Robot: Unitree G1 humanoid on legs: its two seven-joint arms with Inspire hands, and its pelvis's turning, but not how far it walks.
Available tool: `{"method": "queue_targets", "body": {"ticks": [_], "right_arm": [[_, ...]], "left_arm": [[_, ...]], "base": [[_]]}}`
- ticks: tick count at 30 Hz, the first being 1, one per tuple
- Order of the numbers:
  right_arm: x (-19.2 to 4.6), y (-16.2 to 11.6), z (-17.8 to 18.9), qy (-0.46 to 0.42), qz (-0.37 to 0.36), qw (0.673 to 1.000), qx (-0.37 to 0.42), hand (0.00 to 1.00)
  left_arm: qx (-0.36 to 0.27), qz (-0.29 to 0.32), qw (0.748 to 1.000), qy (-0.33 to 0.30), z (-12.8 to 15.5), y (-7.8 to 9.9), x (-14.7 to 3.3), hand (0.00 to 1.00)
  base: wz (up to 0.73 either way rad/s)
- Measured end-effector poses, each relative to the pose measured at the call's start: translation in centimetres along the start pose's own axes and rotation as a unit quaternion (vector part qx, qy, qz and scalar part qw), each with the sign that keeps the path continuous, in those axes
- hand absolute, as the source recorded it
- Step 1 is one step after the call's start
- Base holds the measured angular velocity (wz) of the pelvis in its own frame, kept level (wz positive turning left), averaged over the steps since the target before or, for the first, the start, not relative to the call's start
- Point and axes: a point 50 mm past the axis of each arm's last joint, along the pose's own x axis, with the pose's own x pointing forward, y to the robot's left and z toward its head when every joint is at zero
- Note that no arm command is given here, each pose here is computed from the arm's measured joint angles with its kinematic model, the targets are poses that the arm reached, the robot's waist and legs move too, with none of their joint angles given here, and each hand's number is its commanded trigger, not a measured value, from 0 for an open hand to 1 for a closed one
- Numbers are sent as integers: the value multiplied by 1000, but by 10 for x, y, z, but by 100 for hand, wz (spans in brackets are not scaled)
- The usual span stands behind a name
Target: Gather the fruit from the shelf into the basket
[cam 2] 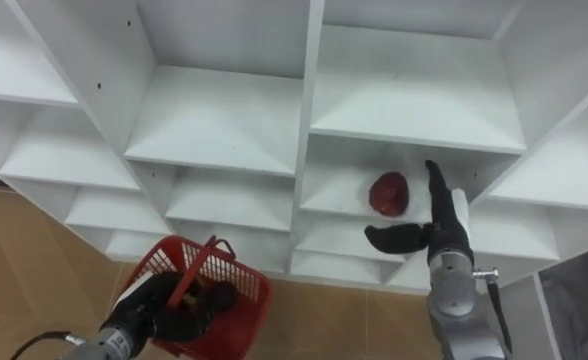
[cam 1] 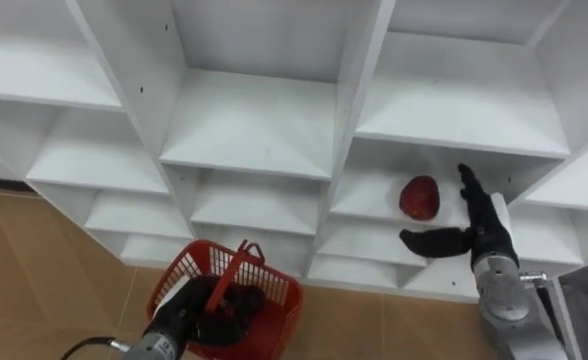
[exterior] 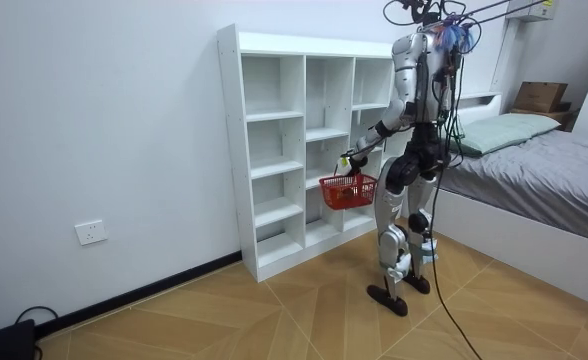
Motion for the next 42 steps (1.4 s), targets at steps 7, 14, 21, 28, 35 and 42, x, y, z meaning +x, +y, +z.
{"method": "queue_targets", "body": {"ticks": [7, 14, 21, 28, 35, 42], "right_arm": [[4, -3, 0, 6, -17, 1000, 1, 0], [19, -23, 9, 8, -51, 999, -3, 0], [24, -25, 16, 1, -59, 998, -6, 0], [25, -26, 18, -1, -55, 998, -12, 0], [30, -29, 29, -17, -58, 998, -12, 0], [33, -29, 35, -25, -59, 998, -10, 0]], "left_arm": [[2, -4, 1000, 7, 1, 0, 3, 100], [22, -3, 999, 26, -4, 9, 2, 100], [30, 4, 1000, 3, 13, 13, 10, 100], [29, 2, 1000, 4, 13, 12, 11, 100], [29, 0, 1000, 2, 14, 12, 12, 100], [25, -1, 1000, 7, 13, 12, 12, 100]], "base": [[3], [0], [-5], [-1], [-2], [0]]}}
